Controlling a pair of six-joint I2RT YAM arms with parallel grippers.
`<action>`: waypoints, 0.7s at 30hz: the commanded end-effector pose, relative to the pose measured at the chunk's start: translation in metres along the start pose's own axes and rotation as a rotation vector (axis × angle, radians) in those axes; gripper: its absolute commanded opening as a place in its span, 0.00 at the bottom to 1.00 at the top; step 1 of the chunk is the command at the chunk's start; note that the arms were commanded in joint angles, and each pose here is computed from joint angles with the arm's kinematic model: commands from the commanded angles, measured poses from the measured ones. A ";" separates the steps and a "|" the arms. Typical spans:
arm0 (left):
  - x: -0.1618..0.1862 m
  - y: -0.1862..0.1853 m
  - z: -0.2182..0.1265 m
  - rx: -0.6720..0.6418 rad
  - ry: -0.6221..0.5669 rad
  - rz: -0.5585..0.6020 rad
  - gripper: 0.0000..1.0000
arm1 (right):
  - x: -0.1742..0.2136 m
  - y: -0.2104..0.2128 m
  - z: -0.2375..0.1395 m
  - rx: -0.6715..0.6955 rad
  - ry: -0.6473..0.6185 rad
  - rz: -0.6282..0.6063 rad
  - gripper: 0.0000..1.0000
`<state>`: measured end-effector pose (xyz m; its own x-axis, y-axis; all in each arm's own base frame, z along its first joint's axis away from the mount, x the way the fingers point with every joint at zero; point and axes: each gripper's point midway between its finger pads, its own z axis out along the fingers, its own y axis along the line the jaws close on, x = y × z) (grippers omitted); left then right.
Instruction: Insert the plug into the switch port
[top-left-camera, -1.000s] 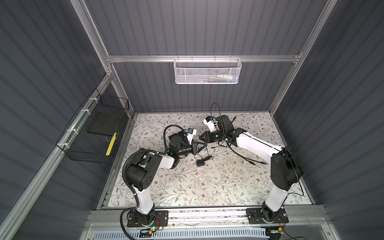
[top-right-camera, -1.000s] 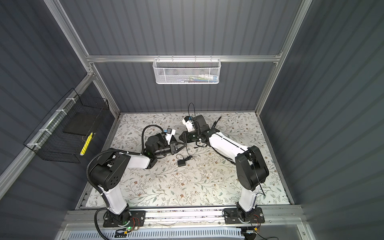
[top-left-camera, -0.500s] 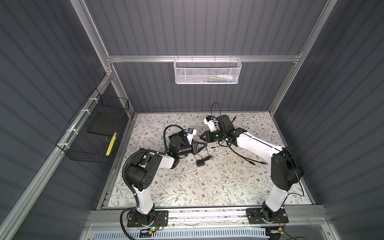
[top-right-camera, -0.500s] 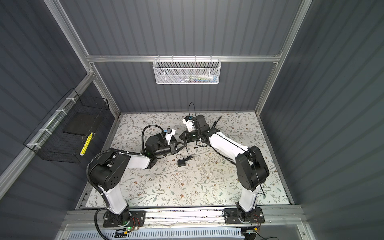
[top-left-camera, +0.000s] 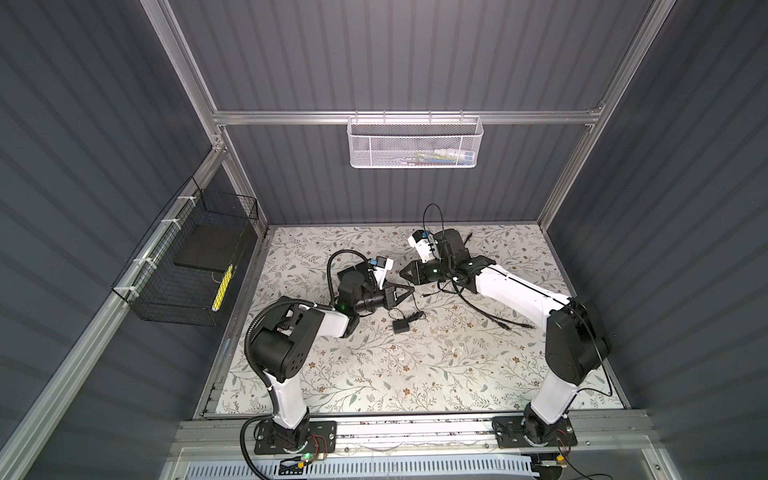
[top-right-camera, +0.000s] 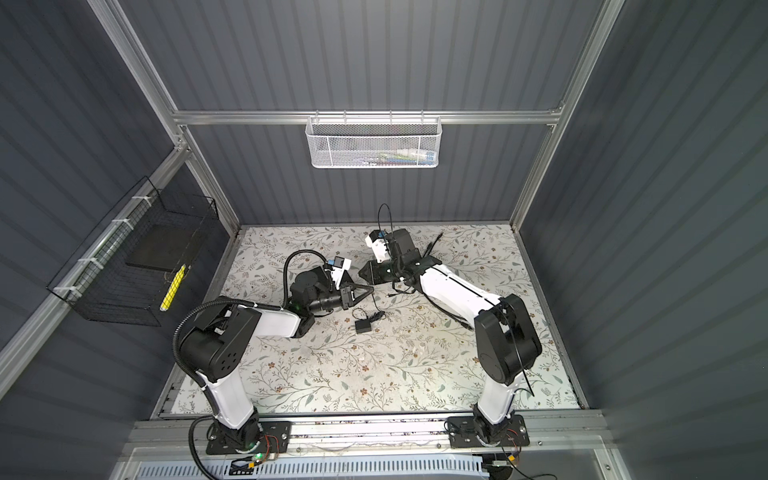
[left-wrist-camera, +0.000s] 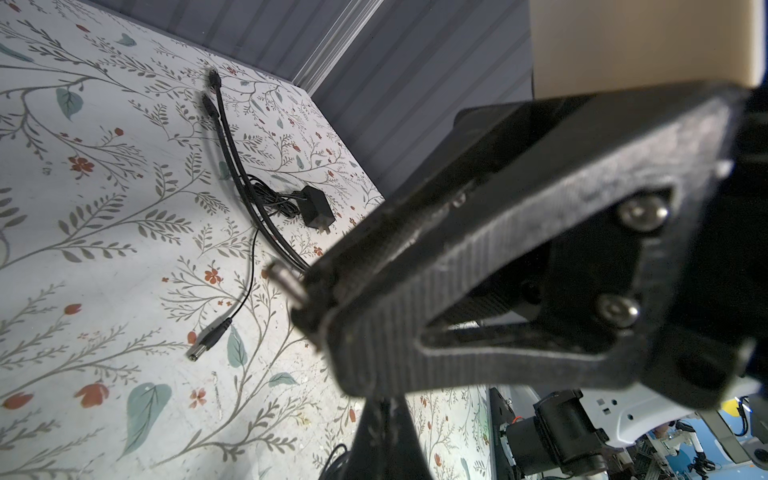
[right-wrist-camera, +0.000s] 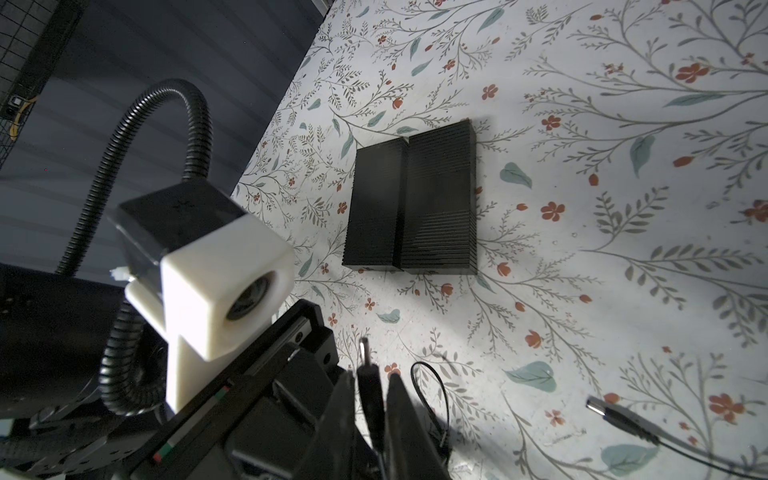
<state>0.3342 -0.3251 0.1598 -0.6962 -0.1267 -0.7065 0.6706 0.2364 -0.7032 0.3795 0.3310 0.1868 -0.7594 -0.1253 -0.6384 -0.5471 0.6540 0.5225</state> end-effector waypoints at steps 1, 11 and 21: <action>-0.010 -0.010 0.002 0.023 -0.011 0.048 0.00 | 0.001 0.003 -0.005 -0.002 -0.008 -0.007 0.21; -0.009 -0.010 0.003 0.026 -0.008 0.048 0.00 | 0.006 -0.002 -0.002 0.004 0.004 -0.001 0.23; -0.009 -0.009 0.002 0.023 -0.007 0.049 0.00 | 0.006 0.000 -0.003 0.000 0.003 -0.001 0.16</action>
<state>0.3340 -0.3251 0.1587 -0.6998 -0.1243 -0.7034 0.6671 0.2382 -0.7058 0.3763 0.3291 0.1785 -0.7699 -0.1316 -0.6245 -0.5385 0.6591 0.5249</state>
